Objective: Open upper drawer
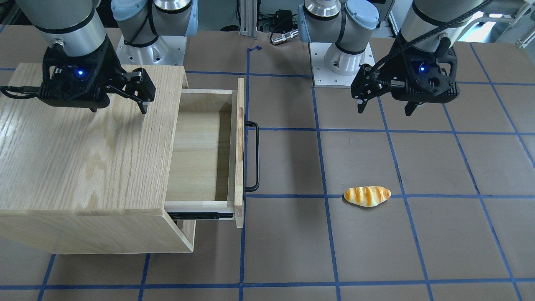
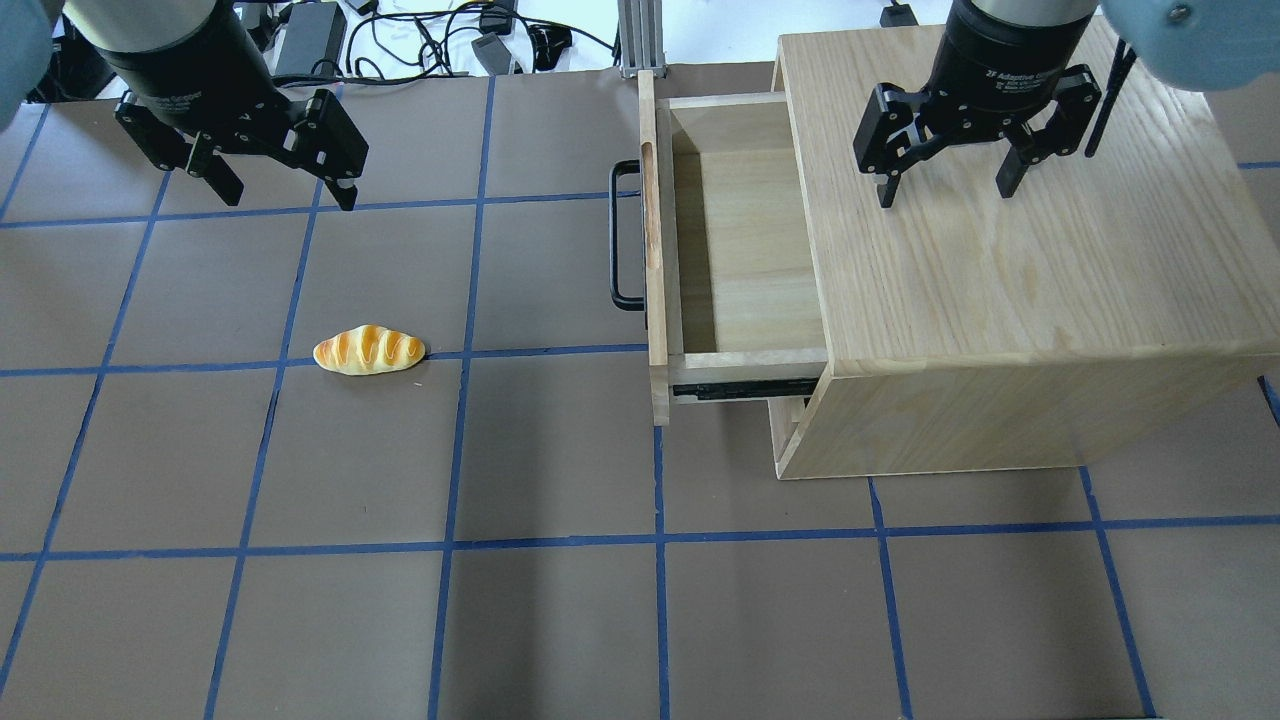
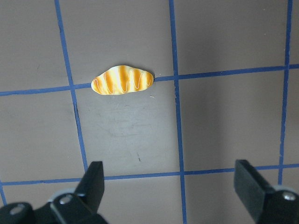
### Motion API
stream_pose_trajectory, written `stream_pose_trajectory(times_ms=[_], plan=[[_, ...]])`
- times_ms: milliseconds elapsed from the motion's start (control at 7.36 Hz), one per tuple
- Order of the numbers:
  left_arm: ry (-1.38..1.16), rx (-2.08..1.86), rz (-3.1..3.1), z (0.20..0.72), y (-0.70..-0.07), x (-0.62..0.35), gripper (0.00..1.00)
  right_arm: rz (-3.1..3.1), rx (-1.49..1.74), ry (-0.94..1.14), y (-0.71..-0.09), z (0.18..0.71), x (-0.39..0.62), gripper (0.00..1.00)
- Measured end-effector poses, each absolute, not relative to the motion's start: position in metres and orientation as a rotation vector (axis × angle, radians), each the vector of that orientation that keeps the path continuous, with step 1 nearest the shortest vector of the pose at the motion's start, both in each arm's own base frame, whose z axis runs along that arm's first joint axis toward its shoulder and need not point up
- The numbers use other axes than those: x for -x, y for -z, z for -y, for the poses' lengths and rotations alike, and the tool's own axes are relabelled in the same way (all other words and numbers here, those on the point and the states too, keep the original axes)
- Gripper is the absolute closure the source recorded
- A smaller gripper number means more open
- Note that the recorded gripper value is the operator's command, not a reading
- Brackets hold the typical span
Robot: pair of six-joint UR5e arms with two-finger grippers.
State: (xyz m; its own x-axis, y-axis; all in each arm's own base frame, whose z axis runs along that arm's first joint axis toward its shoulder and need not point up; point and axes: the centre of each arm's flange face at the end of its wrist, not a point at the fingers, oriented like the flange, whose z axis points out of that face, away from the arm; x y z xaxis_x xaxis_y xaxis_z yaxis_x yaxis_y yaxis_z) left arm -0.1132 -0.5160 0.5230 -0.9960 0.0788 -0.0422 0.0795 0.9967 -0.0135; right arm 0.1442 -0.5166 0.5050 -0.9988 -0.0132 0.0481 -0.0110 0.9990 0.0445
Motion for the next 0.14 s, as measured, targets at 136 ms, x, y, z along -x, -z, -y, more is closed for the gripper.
stream_pose_trajectory(times_ms=[136], plan=[[0.025, -0.124, -3.1, 0.516, -0.5229, 0.1142, 0.0, 3.092, -0.019, 0.068, -0.5049, 0.5166, -0.1442, 0.0]])
